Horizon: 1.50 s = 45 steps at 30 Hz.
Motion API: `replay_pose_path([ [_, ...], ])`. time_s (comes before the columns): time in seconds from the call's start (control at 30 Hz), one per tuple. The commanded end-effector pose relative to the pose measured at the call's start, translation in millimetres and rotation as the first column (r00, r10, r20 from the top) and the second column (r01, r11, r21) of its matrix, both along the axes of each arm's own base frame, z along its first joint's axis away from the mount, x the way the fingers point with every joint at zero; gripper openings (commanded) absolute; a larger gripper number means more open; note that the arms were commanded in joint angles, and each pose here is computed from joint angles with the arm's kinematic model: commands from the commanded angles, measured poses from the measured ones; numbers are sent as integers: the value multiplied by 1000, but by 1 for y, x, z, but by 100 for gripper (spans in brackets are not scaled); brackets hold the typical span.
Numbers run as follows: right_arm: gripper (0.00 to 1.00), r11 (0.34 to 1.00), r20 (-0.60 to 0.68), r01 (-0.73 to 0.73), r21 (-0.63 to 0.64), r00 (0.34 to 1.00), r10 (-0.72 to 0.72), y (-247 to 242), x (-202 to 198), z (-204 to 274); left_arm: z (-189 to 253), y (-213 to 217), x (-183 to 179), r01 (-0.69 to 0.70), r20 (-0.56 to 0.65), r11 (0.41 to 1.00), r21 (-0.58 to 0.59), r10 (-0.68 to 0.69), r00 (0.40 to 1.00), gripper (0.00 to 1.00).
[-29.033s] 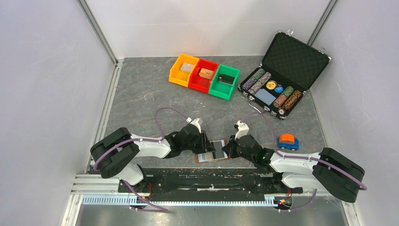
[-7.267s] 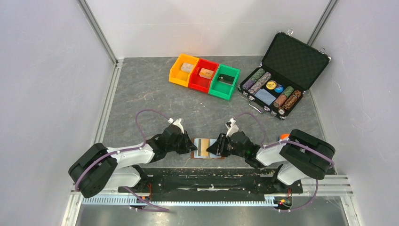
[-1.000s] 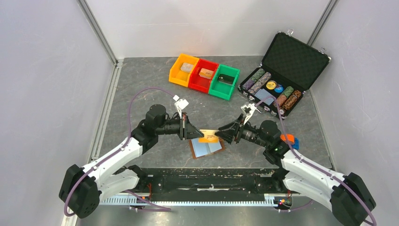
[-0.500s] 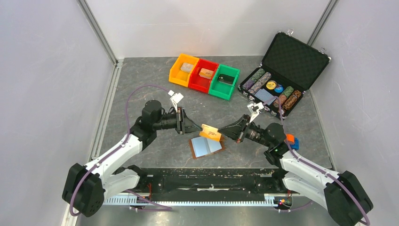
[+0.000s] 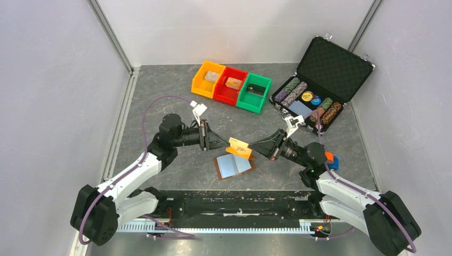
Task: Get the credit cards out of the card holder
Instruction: Place the credit card in the storage box.
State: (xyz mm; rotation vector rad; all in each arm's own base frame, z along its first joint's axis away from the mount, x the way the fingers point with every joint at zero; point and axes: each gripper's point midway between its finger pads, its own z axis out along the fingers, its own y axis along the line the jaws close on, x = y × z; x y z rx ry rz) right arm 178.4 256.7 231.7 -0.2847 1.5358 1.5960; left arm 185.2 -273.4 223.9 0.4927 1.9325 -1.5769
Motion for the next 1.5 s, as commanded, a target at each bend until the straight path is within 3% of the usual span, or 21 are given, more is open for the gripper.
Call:
replay_pose_path([
  [0.0, 0, 999, 21, 27, 37, 999, -28, -4, 4, 10, 8, -2, -3, 18, -2, 998, -56, -19, 1000, 19],
  [0.1, 1, 999, 16, 32, 35, 999, -33, -4, 5, 9, 9, -3, -2, 17, -12, 997, -77, -18, 1000, 3],
  [0.27, 13, 998, 1, 57, 14, 998, -57, -6, 9, 2, 10, -6, 4, 2, -39, 996, -89, -5, 999, 2],
  [0.47, 57, 981, 8, 169, -100, 986, -169, -17, 25, -17, 18, -5, 26, -47, -21, 996, -73, 46, 999, 2],
  [0.67, 98, 927, 99, 307, -215, 951, -292, -38, 36, -27, 14, 5, 64, -144, -13, 989, -16, 144, 989, 2],
  [0.87, 98, 899, 128, 342, -273, 939, -319, -48, 33, -36, 16, 24, 122, -273, 7, 960, 53, 273, 962, 2],
  [1.1, 98, 899, 142, 329, -288, 943, -300, -51, 24, -43, 8, 60, 206, -449, 59, 875, 181, 446, 893, 2],
  [1.47, 98, 876, 148, 314, -366, 949, -278, -49, 29, -45, -18, 62, 305, -453, 61, 844, 288, 456, 888, 2],
])
